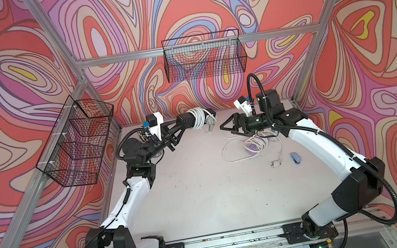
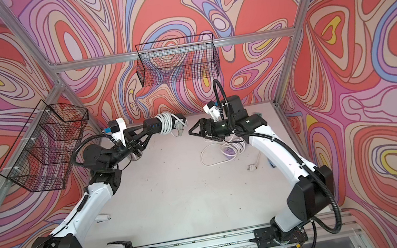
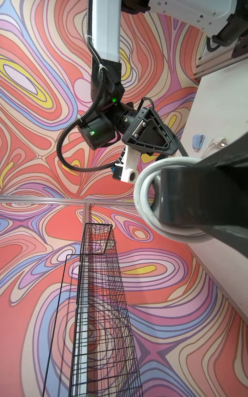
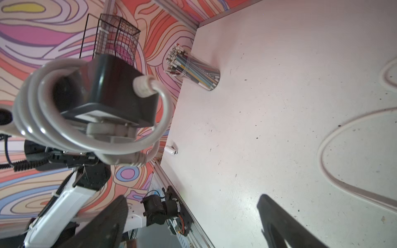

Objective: Unwrap the cord wrapped around the power strip
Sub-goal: Pick up the power strip from the center of the board, then adjust the power strip.

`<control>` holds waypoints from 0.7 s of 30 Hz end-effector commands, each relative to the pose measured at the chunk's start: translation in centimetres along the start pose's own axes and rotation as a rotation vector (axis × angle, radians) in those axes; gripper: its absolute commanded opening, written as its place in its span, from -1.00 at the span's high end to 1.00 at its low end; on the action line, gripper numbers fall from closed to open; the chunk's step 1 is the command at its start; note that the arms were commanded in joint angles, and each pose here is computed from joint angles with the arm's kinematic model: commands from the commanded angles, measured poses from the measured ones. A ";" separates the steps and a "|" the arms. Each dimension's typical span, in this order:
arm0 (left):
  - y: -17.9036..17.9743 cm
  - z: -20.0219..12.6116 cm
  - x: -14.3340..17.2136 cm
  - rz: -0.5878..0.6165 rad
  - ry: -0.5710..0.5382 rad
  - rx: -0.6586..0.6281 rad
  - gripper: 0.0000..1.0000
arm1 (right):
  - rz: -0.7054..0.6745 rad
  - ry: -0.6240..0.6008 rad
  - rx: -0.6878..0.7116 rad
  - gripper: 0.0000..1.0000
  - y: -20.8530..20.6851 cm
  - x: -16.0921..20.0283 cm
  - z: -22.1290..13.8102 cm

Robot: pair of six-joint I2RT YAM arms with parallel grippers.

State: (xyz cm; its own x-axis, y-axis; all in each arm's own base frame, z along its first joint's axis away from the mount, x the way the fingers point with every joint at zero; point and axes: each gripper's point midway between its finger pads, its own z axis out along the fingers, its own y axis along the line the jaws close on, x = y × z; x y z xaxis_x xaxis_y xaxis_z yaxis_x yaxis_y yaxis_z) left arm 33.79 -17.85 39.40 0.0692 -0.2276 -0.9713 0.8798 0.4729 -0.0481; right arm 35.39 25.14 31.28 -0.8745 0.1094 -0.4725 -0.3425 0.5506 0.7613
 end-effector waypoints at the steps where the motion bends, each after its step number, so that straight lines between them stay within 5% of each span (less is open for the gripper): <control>1: -1.5 -0.6 -4.0 0.108 -0.130 0.002 1.00 | -0.096 -0.121 0.056 -0.97 1.2 -2.6 -2.0; 7: -2.6 -0.1 -3.3 0.111 -0.133 0.017 1.00 | -0.021 -0.136 -0.131 -0.97 2.8 -2.1 -1.8; 18: -3.4 -0.5 -4.5 0.132 -0.189 0.035 1.00 | 0.325 -0.268 -0.603 -0.97 6.2 -6.2 -2.9; 21: -3.6 -0.6 -4.6 0.128 -0.195 0.046 1.00 | 0.337 -0.254 -0.628 -0.97 6.6 -6.7 -2.7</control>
State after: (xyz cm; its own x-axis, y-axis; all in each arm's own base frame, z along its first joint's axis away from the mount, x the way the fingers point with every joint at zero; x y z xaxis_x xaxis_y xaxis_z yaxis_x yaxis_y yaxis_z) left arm 32.30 -18.65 40.43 0.1273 -0.2841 -0.9503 0.8852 0.4648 -0.0204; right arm 38.48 25.95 37.02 -0.8759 0.4201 -0.2373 -0.2461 0.0339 0.9686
